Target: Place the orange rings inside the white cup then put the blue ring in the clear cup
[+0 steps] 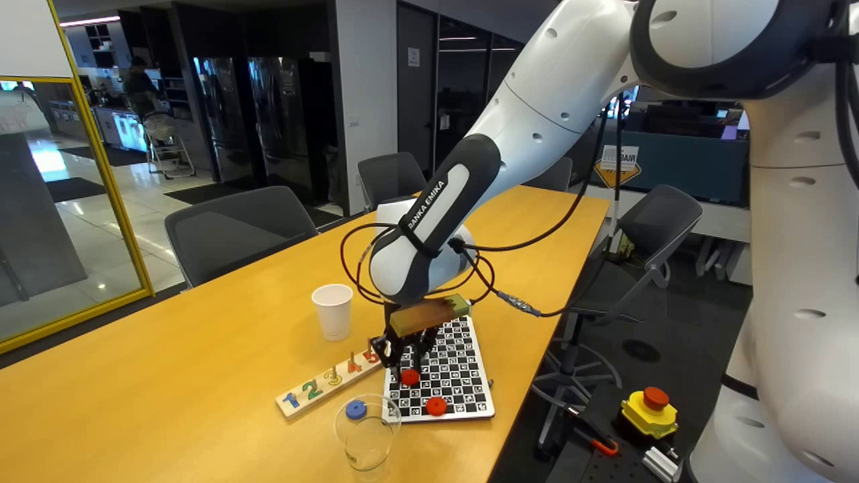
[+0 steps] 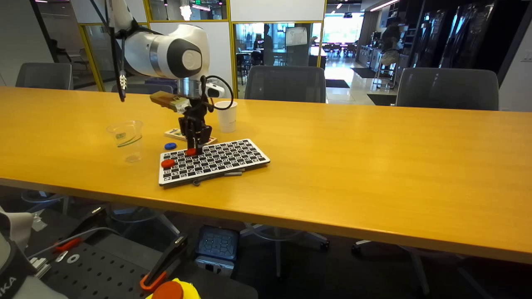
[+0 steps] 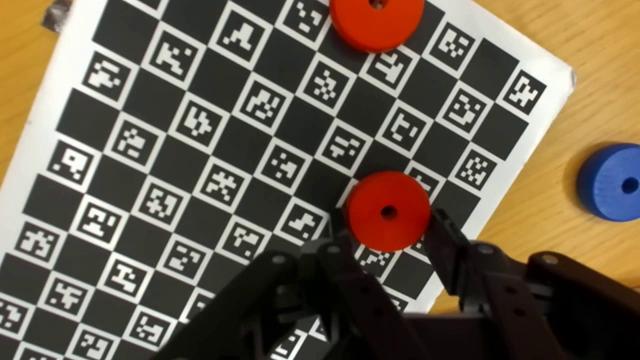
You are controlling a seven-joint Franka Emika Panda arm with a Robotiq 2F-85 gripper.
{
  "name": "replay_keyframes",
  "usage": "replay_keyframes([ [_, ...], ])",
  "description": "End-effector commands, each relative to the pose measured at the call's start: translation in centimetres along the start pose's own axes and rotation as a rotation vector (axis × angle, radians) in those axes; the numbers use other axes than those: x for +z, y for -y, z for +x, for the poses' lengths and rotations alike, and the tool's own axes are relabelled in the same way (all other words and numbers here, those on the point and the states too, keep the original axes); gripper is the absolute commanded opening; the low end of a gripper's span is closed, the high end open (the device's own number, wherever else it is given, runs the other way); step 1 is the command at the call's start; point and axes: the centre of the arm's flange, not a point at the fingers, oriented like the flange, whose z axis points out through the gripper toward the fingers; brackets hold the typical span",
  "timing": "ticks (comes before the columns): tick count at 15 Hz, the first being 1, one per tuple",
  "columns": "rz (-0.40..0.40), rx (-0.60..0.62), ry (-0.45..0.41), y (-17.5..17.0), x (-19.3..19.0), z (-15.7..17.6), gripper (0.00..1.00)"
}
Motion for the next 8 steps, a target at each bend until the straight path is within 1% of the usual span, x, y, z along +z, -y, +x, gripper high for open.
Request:
replay_keyframes([
  [1,-0.012,0.026,-0.009,-0.2,-1.6,0.9,0.23],
  [4,-0.023,0.052,-0.058,-0.5,-4.4,3.0,0.24],
  [8,-0.023,0.067,-0.142,-0.5,-9.5,6.7,0.24],
])
